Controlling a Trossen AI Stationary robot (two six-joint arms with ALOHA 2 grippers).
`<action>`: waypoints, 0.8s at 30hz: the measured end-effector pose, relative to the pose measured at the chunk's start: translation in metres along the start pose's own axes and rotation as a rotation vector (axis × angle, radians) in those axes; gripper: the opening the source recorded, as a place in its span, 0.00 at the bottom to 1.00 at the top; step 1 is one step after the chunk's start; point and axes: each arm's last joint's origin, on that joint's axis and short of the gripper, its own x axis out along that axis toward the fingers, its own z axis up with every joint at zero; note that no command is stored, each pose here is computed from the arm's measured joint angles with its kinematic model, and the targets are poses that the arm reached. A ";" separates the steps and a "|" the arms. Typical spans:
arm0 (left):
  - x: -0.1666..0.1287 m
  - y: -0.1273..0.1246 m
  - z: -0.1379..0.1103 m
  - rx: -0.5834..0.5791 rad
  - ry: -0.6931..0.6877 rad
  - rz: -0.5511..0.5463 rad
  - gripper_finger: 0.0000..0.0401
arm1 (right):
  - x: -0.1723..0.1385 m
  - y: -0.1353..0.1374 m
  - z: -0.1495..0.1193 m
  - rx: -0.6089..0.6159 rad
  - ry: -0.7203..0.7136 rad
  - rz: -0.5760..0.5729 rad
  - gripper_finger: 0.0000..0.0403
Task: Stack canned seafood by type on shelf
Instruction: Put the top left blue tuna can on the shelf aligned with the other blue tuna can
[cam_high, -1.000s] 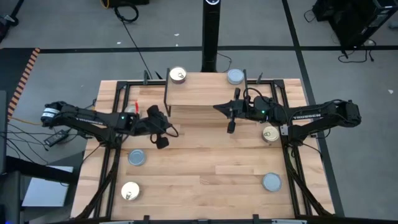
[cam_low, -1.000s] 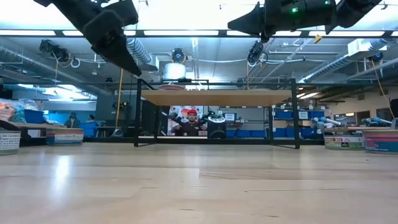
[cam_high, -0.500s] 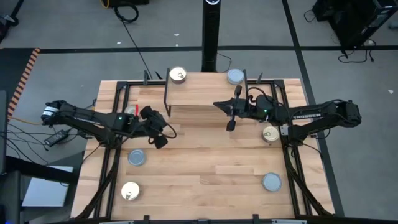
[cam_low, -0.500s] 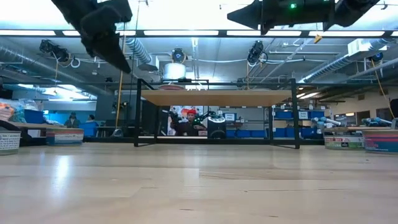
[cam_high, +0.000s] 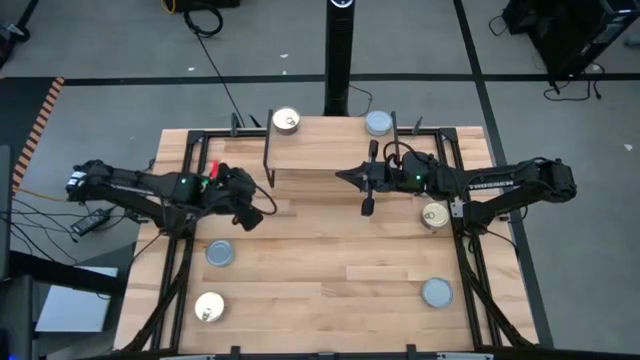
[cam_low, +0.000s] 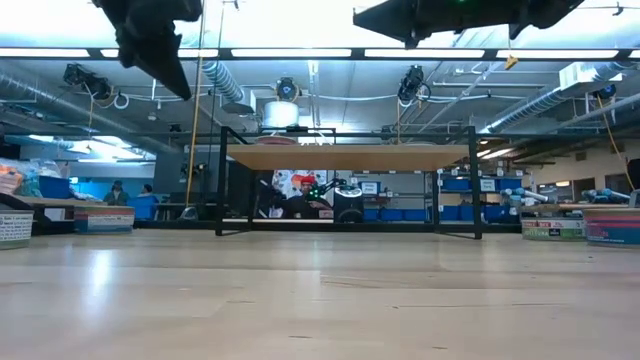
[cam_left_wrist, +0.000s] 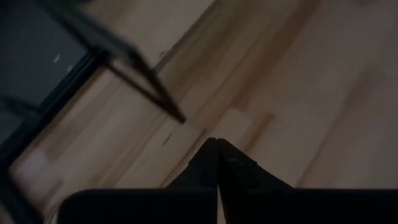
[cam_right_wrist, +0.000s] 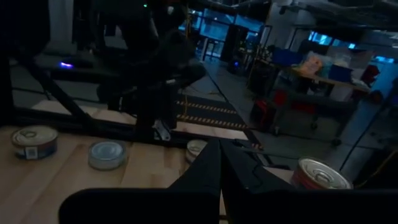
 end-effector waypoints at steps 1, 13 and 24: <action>0.001 0.003 0.000 -0.013 0.018 0.011 0.00 | 0.000 0.000 0.000 0.000 0.001 0.000 0.02; 0.019 0.034 0.010 -0.074 0.129 0.067 0.00 | 0.000 0.000 -0.001 -0.053 0.005 -0.001 0.02; 0.033 0.068 0.018 -0.133 0.199 0.113 0.00 | 0.000 0.000 -0.001 -0.072 0.005 -0.001 0.02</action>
